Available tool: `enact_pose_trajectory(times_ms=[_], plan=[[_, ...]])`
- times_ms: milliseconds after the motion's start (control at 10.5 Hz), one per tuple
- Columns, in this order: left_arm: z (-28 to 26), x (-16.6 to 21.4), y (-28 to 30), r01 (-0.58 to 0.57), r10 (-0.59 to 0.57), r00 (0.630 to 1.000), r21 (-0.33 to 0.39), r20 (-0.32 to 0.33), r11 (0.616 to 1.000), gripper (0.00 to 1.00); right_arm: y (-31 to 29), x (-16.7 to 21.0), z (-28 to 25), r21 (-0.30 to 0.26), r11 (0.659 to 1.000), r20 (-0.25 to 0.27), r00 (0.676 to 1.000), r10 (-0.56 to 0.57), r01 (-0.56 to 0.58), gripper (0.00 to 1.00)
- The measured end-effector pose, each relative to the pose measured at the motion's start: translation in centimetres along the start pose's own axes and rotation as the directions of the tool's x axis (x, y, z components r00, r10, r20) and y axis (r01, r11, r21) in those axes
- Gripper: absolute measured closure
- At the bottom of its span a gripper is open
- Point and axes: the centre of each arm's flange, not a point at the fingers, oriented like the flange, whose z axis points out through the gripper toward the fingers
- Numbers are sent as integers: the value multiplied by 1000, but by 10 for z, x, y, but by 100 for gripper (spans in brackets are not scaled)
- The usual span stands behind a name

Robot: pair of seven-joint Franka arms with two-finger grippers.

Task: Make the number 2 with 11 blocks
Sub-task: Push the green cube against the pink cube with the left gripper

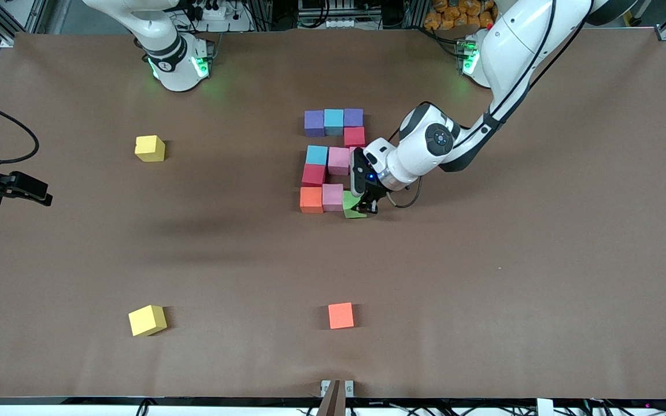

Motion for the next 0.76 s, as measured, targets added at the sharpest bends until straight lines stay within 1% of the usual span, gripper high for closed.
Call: enact_pose_trajectory(times_ms=[760], plan=[[-3,-7,3,3,-3,1000,-20,-15,1000,53,0,0,2,0,1000,3,1000,0,0,0]])
